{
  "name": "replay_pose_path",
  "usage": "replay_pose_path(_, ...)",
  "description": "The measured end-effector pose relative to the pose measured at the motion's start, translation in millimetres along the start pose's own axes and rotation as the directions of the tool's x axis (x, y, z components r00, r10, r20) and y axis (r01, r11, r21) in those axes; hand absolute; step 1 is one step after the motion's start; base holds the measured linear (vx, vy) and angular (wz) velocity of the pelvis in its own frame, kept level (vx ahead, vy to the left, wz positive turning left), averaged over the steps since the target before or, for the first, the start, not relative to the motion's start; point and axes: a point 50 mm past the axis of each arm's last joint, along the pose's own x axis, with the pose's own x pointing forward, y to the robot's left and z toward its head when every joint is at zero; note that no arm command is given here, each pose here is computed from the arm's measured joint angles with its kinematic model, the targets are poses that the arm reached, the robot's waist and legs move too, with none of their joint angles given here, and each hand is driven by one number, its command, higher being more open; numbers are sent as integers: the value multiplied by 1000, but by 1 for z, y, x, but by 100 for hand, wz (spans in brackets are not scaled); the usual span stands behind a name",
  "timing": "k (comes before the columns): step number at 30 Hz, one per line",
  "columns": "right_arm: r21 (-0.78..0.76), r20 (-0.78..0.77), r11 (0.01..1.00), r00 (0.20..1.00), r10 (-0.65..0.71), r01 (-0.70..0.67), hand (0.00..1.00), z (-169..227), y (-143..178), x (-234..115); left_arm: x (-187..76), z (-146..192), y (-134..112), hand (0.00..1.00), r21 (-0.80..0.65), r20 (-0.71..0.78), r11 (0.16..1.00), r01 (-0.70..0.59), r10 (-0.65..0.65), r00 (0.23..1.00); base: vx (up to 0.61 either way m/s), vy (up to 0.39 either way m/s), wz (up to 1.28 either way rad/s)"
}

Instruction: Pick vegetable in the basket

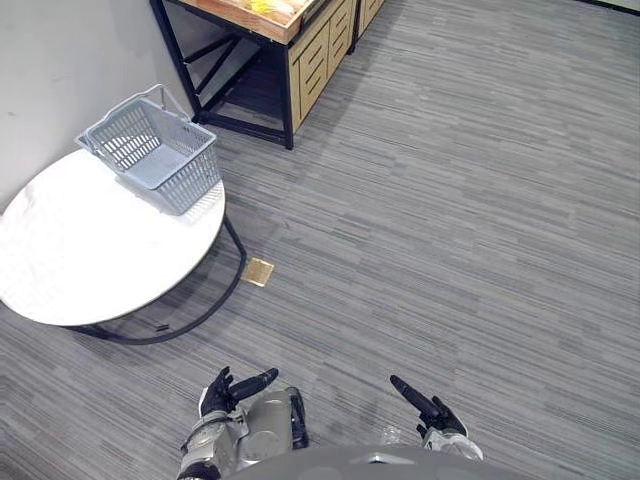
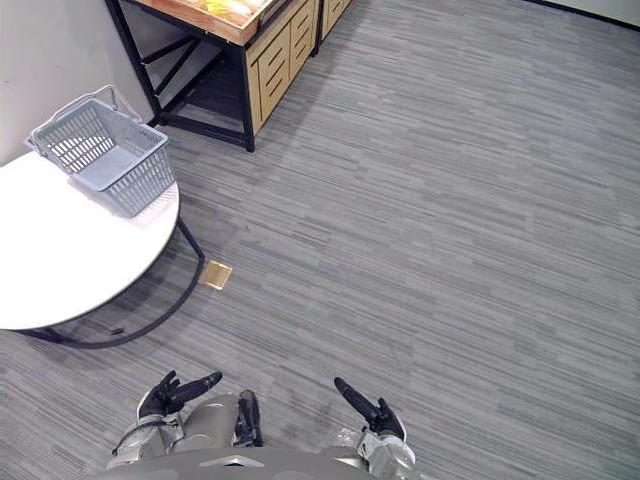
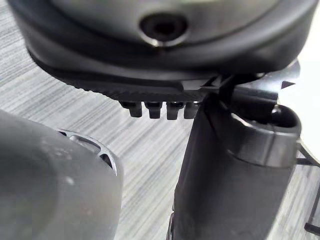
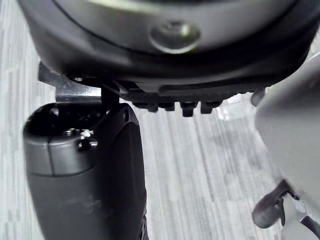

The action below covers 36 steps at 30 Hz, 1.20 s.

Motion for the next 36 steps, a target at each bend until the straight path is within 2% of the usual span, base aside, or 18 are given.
replay_pose_path(10,38,43,999,998,-38,37,100,7,-12,-1,-5,-18,15,100,60,-55,998,-23,26,998,315,62,46)
replay_pose_path(13,38,48,997,997,-67,65,100,7,-23,-3,-7,-24,5,100,47,-73,999,-3,6,997,357,-145,69)
replay_pose_path(18,64,-46,989,991,-127,130,100,-23,-38,-13,-9,-30,6,100,-6,-89,1000,-25,24,996,462,-288,66)
replay_pose_path(19,57,-29,989,991,-134,135,100,-18,-42,-12,-11,-35,-6,100,-38,-102,999,-7,3,995,493,-322,37)
replay_pose_path(21,53,-17,989,991,-135,136,100,-14,-44,-12,-12,-36,-13,100,-69,-107,998,-2,-6,994,522,-345,27)
replay_pose_path(28,40,22,993,994,-112,111,100,-7,-37,-11,-10,-26,-7,100,-93,-59,996,-9,4,998,367,-249,13)
replay_pose_path(36,32,-9,996,996,-86,86,100,-9,-27,-7,-6,-9,-5,100,-15,10,1000,24,-24,1000,236,78,10)
